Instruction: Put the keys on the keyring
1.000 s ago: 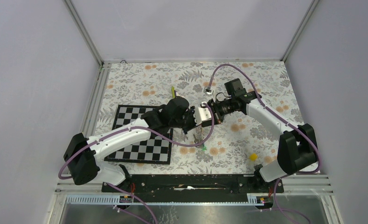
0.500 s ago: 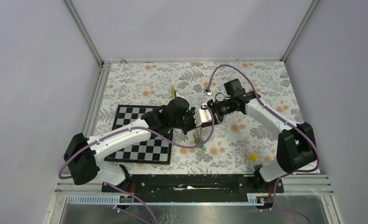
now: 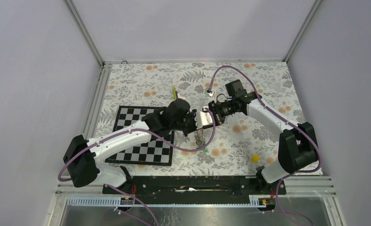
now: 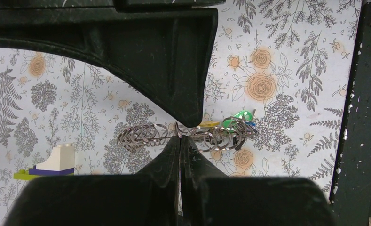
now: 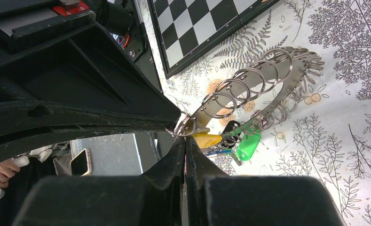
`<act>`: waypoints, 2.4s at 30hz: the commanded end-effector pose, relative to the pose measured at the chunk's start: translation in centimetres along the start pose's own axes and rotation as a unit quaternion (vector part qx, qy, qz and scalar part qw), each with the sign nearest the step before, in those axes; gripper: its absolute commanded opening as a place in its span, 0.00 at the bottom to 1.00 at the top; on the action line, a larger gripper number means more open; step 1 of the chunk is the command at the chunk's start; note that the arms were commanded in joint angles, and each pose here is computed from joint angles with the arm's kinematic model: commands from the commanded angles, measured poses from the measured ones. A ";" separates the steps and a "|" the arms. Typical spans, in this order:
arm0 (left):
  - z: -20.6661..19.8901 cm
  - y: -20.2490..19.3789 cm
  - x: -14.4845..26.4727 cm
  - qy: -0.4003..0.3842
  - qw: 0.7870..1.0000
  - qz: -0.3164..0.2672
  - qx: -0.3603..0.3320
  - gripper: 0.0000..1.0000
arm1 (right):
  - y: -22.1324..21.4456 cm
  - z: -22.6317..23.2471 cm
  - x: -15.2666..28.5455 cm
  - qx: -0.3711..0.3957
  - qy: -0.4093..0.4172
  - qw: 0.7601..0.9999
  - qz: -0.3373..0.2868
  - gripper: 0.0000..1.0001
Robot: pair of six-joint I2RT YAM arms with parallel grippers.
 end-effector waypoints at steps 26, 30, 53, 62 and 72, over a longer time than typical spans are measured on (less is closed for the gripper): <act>-3.6 2.2 1.1 -0.079 0.995 -0.036 -0.054 0.00 | 0.7 -2.7 0.7 -0.018 -0.044 0.999 -0.004 0.00; -3.3 2.3 0.9 -0.068 0.996 -0.035 -0.053 0.00 | 0.5 -2.4 0.7 -0.015 -0.035 0.999 0.000 0.00; -2.4 4.4 3.1 -0.195 0.976 -0.093 0.013 0.00 | 0.2 3.1 4.3 0.239 -0.103 0.965 -0.019 0.00; -1.6 3.6 2.1 -0.210 0.974 -0.080 -0.010 0.00 | -0.7 4.6 3.2 0.219 -0.045 0.974 -0.035 0.00; -1.4 3.7 1.6 -0.209 0.975 -0.080 0.007 0.00 | -1.0 4.8 1.7 0.188 -0.023 0.981 -0.030 0.00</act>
Point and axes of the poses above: each gripper's point midway between its finger pads, its own x axis back along the fingers, its own z axis along the line the jaws close on, y = z × x, the point moved 3 cm from there along x, back along the fingers, and after that the axes turned 13 degrees about x, right-handed, at the moved point
